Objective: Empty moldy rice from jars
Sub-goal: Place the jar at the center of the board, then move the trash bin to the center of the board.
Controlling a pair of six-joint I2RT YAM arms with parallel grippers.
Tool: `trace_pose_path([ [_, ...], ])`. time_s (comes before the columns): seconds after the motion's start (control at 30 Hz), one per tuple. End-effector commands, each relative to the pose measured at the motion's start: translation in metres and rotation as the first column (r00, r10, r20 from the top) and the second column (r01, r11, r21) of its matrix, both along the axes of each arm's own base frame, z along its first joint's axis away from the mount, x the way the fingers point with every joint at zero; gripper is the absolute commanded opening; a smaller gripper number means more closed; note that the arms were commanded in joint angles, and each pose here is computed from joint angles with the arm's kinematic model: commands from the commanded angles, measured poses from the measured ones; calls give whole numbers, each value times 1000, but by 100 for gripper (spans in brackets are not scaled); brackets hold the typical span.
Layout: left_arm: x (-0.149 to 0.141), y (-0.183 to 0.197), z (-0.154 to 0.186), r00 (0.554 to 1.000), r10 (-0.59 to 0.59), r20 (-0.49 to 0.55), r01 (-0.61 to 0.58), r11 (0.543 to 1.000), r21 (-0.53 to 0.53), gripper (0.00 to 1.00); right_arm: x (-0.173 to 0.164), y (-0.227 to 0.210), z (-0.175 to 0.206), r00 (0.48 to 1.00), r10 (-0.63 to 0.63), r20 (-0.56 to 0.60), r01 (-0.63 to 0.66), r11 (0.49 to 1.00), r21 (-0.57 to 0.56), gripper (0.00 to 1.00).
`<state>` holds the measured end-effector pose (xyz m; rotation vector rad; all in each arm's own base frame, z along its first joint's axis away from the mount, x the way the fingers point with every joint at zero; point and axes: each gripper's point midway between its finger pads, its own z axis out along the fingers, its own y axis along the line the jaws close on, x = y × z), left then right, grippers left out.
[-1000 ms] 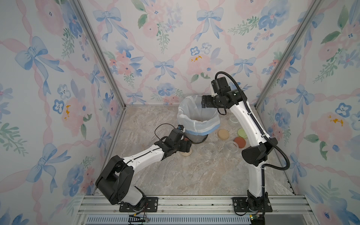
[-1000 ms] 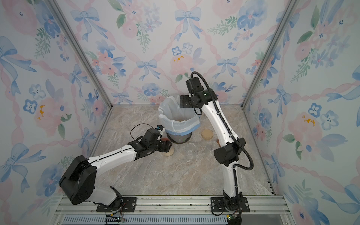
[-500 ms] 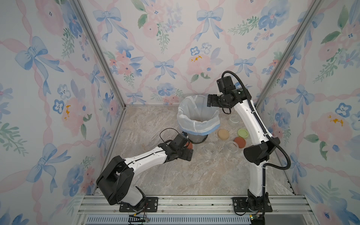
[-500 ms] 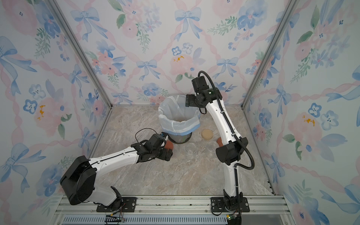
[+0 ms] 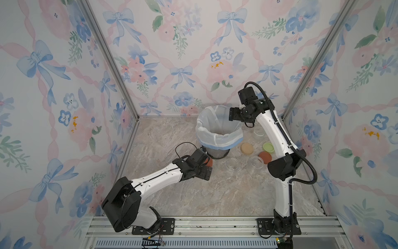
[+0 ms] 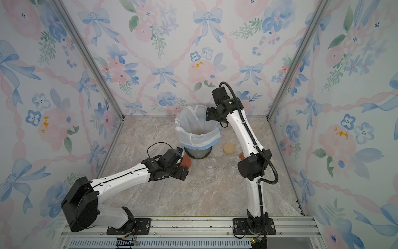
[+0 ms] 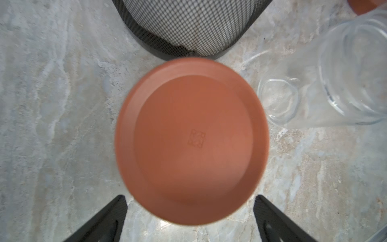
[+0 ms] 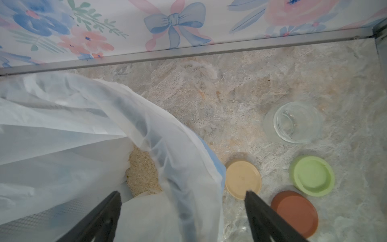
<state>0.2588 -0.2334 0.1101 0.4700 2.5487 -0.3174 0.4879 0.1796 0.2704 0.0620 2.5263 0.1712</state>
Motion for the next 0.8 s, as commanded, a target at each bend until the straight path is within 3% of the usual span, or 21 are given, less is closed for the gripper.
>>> trace_pose_path([
  [0.0,1,6,17,999,9,36,-9,1000,5,98,-2,9,-14,999,16,-47,-14,999,32,85],
  [0.23,6,23,42,995,56,88,-55,998,-10,98,-1,52,-21,993,103,-52,-95,985,141,71],
  [0.43,14,49,61,985,128,113,-123,991,-51,98,0,103,-21,981,191,-28,-177,950,258,66],
  [0.7,13,76,61,977,182,108,-177,983,-54,98,1,172,-11,955,293,51,-286,854,434,66],
  [0.77,13,79,60,977,189,103,-184,981,-58,98,2,186,-12,949,308,64,-302,835,461,72],
])
